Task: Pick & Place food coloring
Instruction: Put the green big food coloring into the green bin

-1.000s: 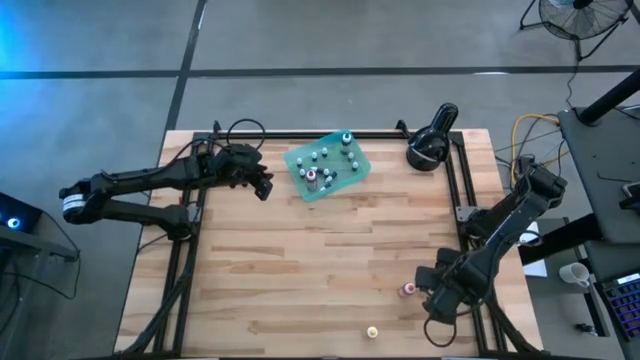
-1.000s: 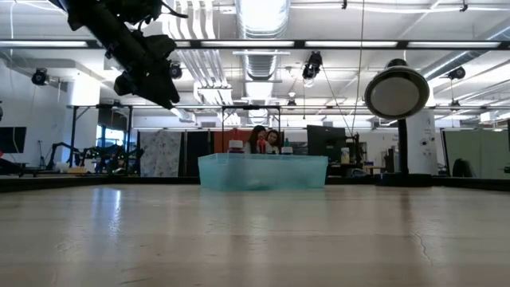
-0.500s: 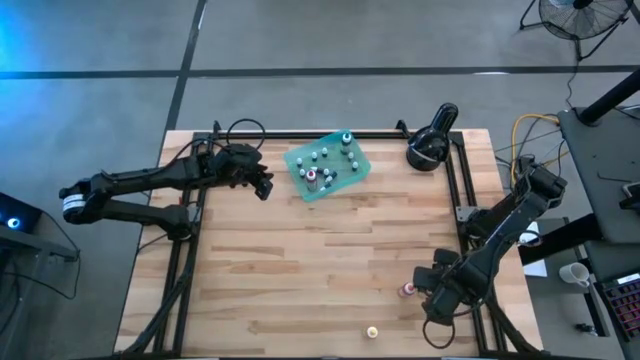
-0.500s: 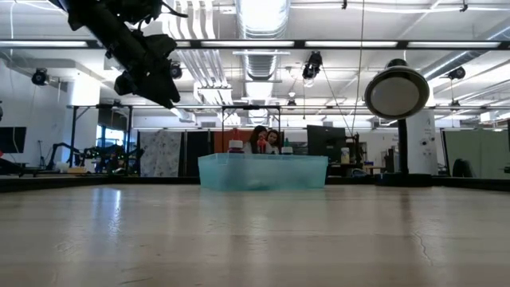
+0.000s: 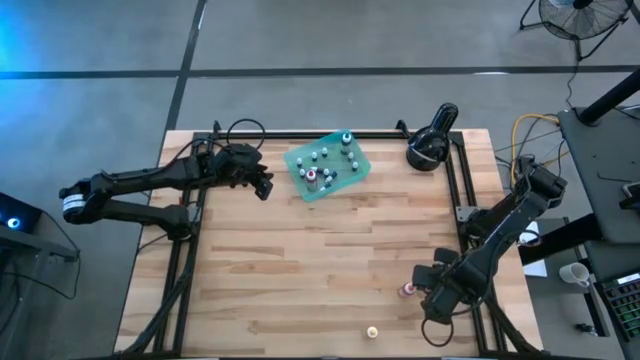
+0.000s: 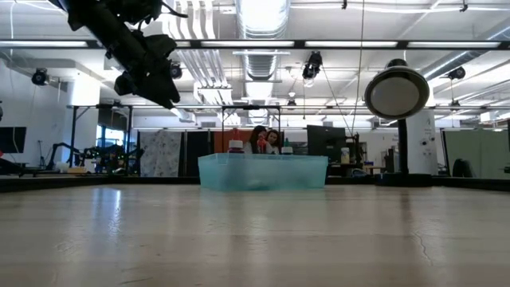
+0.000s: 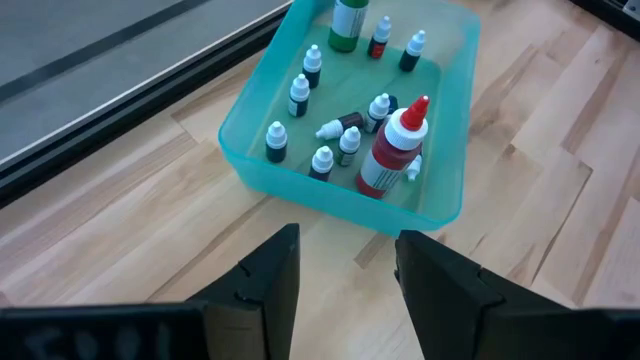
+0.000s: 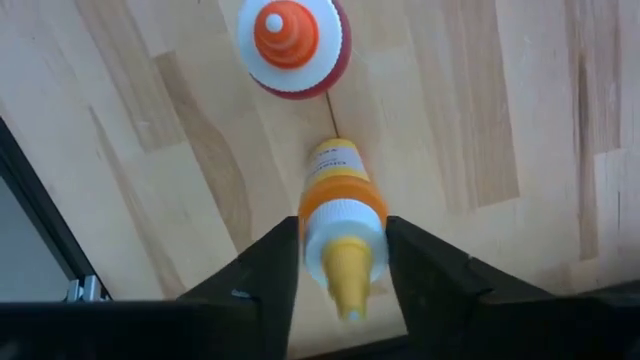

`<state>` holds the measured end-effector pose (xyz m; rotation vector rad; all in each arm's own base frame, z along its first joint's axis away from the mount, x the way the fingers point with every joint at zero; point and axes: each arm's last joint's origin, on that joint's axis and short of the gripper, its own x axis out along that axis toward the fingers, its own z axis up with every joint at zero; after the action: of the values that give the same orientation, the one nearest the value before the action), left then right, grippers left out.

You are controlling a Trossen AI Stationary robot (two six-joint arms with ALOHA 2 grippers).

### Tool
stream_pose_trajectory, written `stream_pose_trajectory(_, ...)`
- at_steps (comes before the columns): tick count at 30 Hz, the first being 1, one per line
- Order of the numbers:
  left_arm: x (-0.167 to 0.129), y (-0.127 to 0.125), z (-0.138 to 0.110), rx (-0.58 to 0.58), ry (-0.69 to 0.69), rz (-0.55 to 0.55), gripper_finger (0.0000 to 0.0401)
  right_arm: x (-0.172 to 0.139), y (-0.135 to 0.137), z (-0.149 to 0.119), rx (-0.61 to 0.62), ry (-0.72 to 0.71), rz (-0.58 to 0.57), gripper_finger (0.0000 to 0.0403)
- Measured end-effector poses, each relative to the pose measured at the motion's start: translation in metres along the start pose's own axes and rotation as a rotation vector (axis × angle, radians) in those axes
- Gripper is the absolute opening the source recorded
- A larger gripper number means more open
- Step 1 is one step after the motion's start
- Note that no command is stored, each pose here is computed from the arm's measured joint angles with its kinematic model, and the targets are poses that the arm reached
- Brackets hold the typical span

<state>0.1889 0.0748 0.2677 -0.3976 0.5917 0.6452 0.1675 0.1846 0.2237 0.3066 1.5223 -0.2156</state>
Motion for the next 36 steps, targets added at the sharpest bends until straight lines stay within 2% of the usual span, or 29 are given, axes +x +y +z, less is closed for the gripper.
stream_pose_trajectory(5, 0.001, 0.0, -0.001, 0.001, 0.004, 0.001, 0.014, 0.0, -0.002, 0.001, -0.023, 0.016, -0.003, 0.0096)
stream_pose_trajectory(10, 0.001, 0.0, -0.001, 0.002, 0.004, 0.002, 0.014, -0.001, -0.006, 0.005, 0.003, 0.03, -0.019, 0.0095)
stream_pose_trajectory(14, 0.001, 0.0, -0.001, 0.002, 0.004, 0.002, 0.014, -0.016, -0.023, 0.021, 0.133, -0.077, -0.172, 0.0095)
stream_pose_trajectory(17, 0.001, 0.0, -0.001, 0.002, 0.001, 0.0, 0.014, -0.042, -0.049, 0.042, 0.269, -0.203, -0.346, 0.0095)
stream_pose_trajectory(19, 0.001, 0.0, 0.0, 0.001, -0.005, -0.002, 0.014, -0.06, -0.068, 0.062, 0.376, -0.239, -0.401, 0.0095)
stream_pose_trajectory(22, 0.001, -0.001, 0.001, -0.002, -0.02, -0.008, 0.014, -0.082, -0.103, 0.097, 0.478, -0.246, -0.397, 0.0095)
stream_pose_trajectory(25, 0.001, -0.001, 0.002, -0.004, -0.026, -0.012, 0.014, -0.1, -0.144, 0.135, 0.595, -0.308, -0.328, 0.0095)
stream_pose_trajectory(29, 0.001, -0.001, 0.0, -0.003, 0.003, -0.043, 0.014, -0.119, -0.195, 0.171, 0.699, -0.348, -0.237, 0.0095)
stream_pose_trajectory(32, 0.0, -0.001, -0.002, -0.025, 0.031, -0.061, 0.014, -0.129, -0.22, 0.191, 0.709, -0.333, -0.197, 0.0095)
stream_pose_trajectory(36, 0.0, 0.0, -0.005, -0.057, 0.061, -0.051, 0.014, -0.13, -0.235, 0.23, 0.651, -0.326, -0.176, 0.0095)
